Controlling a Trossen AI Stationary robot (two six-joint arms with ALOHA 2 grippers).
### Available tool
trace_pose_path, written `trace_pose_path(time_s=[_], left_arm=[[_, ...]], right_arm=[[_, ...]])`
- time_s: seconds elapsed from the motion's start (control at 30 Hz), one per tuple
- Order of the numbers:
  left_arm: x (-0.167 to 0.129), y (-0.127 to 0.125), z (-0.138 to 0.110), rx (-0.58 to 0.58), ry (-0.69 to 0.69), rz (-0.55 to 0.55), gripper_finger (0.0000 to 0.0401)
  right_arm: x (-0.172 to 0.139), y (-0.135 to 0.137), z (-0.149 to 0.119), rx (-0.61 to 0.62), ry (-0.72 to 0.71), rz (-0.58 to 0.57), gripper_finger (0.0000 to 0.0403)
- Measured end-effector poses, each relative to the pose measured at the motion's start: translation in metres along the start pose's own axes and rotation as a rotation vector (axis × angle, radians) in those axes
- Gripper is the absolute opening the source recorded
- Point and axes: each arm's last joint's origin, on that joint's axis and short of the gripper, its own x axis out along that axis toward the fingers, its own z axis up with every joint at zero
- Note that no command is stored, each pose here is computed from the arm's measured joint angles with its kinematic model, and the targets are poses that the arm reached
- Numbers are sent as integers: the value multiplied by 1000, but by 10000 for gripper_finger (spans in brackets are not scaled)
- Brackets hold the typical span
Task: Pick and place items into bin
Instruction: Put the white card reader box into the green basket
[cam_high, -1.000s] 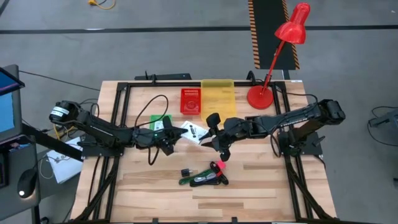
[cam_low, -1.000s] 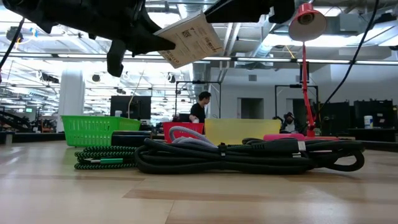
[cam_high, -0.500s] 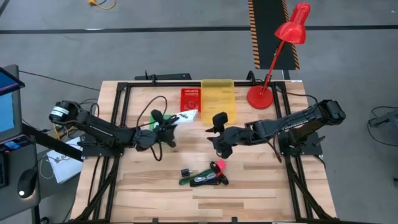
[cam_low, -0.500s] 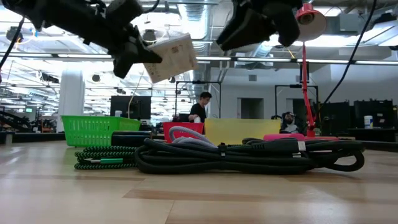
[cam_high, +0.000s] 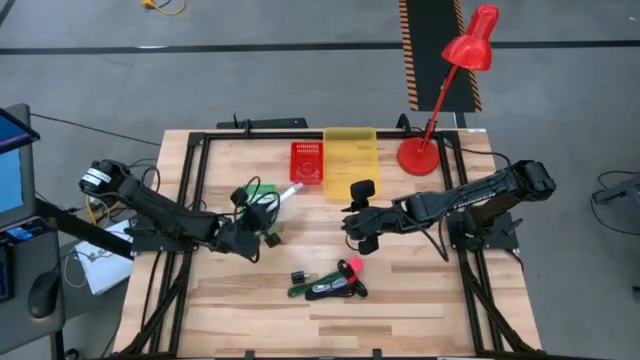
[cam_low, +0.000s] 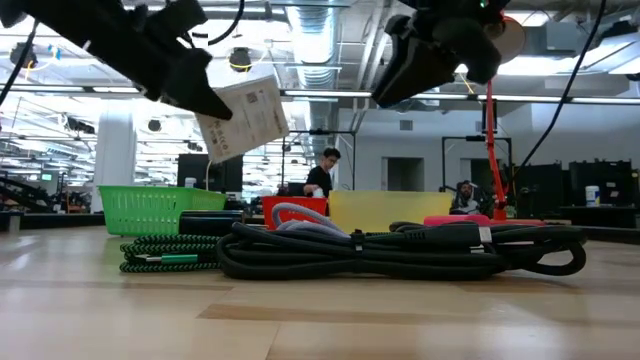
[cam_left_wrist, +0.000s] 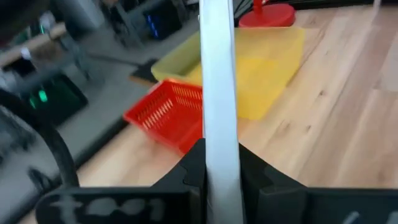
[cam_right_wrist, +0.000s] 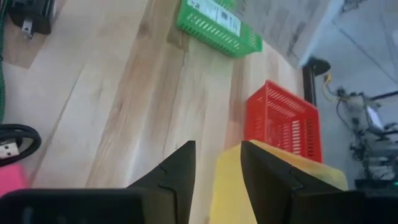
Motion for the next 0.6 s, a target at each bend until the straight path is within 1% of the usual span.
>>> trace_pose_path(time_s=[0.2, 0.37, 0.47, 0.6], left_arm=[[-13, 5, 2, -196, 114, 36, 23], [-18, 11, -1, -324, 214, 60, 23], [-19, 12, -3, -410, 235, 73, 29], [-18, 13, -3, -483, 227, 93, 24]], right_arm=[[0, 0, -1, 51, 10, 3, 112], [0, 1, -2, 60, 18, 6, 111], [0, 0, -2, 59, 21, 6, 111], [0, 1, -4, 51, 37, 11, 111]])
